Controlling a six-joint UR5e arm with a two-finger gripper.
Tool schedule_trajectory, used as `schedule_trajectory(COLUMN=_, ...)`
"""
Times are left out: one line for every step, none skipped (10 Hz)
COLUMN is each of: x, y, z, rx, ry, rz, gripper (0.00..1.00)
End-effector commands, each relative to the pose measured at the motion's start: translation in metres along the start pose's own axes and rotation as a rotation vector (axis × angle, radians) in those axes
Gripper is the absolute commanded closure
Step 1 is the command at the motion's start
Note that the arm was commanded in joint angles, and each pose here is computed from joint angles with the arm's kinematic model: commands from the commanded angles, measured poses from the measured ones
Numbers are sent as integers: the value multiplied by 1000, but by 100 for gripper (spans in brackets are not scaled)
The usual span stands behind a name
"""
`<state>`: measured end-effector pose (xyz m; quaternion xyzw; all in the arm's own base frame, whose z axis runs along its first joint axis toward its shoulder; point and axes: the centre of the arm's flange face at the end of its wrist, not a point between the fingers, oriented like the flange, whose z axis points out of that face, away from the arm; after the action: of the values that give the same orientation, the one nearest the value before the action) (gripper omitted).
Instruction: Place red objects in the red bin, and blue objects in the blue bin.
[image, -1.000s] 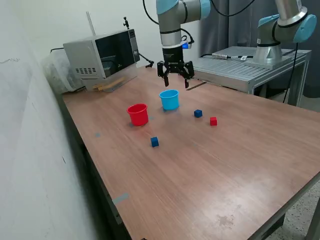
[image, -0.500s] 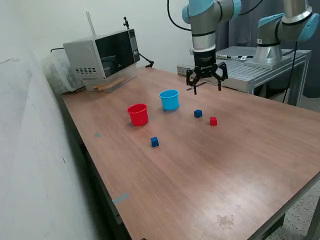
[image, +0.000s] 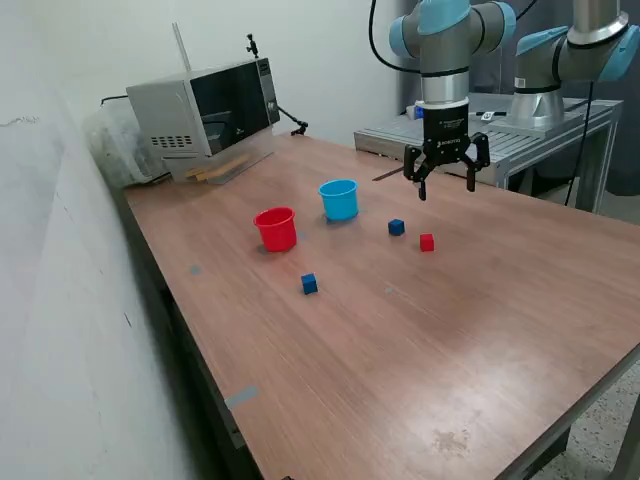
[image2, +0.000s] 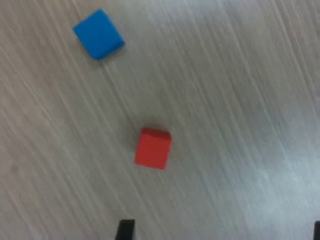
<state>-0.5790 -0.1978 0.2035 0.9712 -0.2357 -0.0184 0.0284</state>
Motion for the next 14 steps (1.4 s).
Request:
schedule_trajectory(x=-8, y=-12, z=13, rx=-29, ry=1, rz=26, gripper=0)
schedule_trajectory(x=-18, y=-20, z=39, rx=-12, ry=41, rz=49, gripper=0)
schedule_trajectory(x=-22, y=-24, z=55, rx=-10, ry=63, rz=61, gripper=0)
schedule_trajectory(x=-23, y=-23, z=64, rx=-15, ry=55, rz=61, gripper=0)
schedule_trajectory(x=-24, y=-24, z=73, rx=-12, ry=64, rz=63, gripper=0)
schedule_trajectory(x=-24, y=-25, z=79, rx=-10, ry=70, rz=63, gripper=0)
schedule_trajectory(x=-26, y=-24, z=81, rx=-16, ry=59, rz=62, gripper=0)
schedule_trajectory(x=-30, y=-25, z=80, rx=-21, ry=50, rz=90, gripper=0)
schedule_trajectory(x=-40, y=-20, z=81, rx=-47, ry=13, rz=164, gripper=0)
schedule_trajectory(x=-40, y=-19, z=80, rx=-52, ry=6, rz=171, gripper=0)
schedule_trajectory(x=-40, y=-19, z=80, rx=-52, ry=6, rz=171, gripper=0)
schedule_trajectory(x=-41, y=-18, z=80, rx=-52, ry=5, rz=167, gripper=0)
schedule_trajectory(x=-40, y=-18, z=80, rx=-55, ry=9, rz=167, gripper=0)
schedule_trajectory(x=-40, y=-16, z=81, rx=-86, ry=31, rz=168, gripper=0)
